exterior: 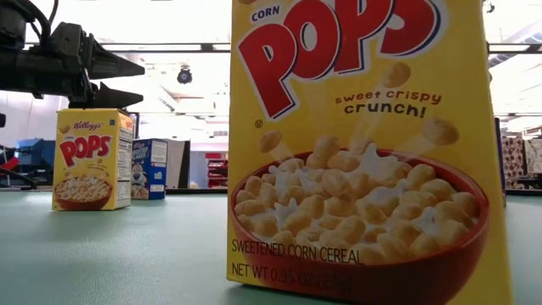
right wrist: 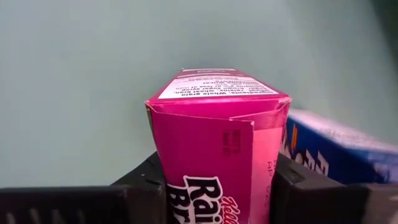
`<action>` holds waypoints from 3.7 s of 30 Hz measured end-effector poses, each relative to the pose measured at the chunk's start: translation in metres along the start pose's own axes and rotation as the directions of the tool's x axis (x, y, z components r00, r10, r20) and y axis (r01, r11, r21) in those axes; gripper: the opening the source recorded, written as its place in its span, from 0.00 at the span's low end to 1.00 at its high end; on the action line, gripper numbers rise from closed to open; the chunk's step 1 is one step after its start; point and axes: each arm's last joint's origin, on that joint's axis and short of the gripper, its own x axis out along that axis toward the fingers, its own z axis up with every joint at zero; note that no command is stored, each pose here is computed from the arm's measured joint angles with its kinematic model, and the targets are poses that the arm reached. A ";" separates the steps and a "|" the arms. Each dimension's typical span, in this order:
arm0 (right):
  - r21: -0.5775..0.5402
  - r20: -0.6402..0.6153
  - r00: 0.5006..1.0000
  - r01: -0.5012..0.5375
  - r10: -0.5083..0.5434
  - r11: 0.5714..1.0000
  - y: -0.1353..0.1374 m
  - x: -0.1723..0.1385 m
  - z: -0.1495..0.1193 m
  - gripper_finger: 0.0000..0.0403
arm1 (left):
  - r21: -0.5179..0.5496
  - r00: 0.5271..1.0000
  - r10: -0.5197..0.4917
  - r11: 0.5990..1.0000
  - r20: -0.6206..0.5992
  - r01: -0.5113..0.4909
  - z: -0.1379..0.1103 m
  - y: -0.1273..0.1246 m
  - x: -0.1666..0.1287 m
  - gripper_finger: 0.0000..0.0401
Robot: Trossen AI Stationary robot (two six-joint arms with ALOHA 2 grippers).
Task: Stack cereal on shelf
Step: Put the middle right pink cereal box on the shelf
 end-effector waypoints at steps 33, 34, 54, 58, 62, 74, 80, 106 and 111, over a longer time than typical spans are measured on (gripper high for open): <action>-0.417 0.405 0.900 0.339 -0.161 0.844 -0.071 -0.059 0.080 0.35 | 0.000 1.000 0.000 1.000 0.000 0.000 0.000 0.000 0.000 1.00; -0.416 0.410 0.897 0.343 -0.164 0.842 -0.073 -0.059 0.081 0.35 | 0.000 1.000 0.000 1.000 0.000 0.000 0.000 0.000 0.000 1.00; -0.537 0.388 0.913 0.335 -0.126 0.774 -0.076 -0.055 0.081 0.35 | 0.000 1.000 0.000 1.000 0.000 0.000 0.000 0.000 0.000 1.00; -0.582 0.359 0.924 0.330 -0.129 0.743 -0.075 -0.046 0.085 0.35 | 0.000 1.000 0.000 1.000 0.000 0.000 0.000 0.000 0.000 1.00; -0.635 0.324 0.932 0.342 -0.163 0.693 -0.080 -0.036 0.090 0.35 | 0.000 1.000 0.000 1.000 0.000 0.000 0.000 0.000 0.000 1.00; -0.651 0.277 0.939 0.339 -0.204 0.680 -0.110 -0.041 0.108 0.35 | 0.000 1.000 0.000 1.000 0.000 0.000 0.000 0.000 0.000 1.00; -0.683 0.244 0.948 0.319 -0.206 0.657 -0.130 -0.046 0.108 0.35 | 0.000 1.000 0.000 1.000 0.000 0.000 0.000 0.000 0.000 1.00; -0.583 0.139 0.963 0.267 -0.229 0.768 -0.202 -0.025 0.141 0.41 | 0.000 1.000 0.000 1.000 0.000 0.000 0.000 0.000 0.000 1.00; -0.570 0.092 0.971 0.233 -0.220 0.788 -0.206 -0.024 0.147 0.50 | 0.000 1.000 0.000 1.000 0.000 0.000 0.000 0.000 0.000 1.00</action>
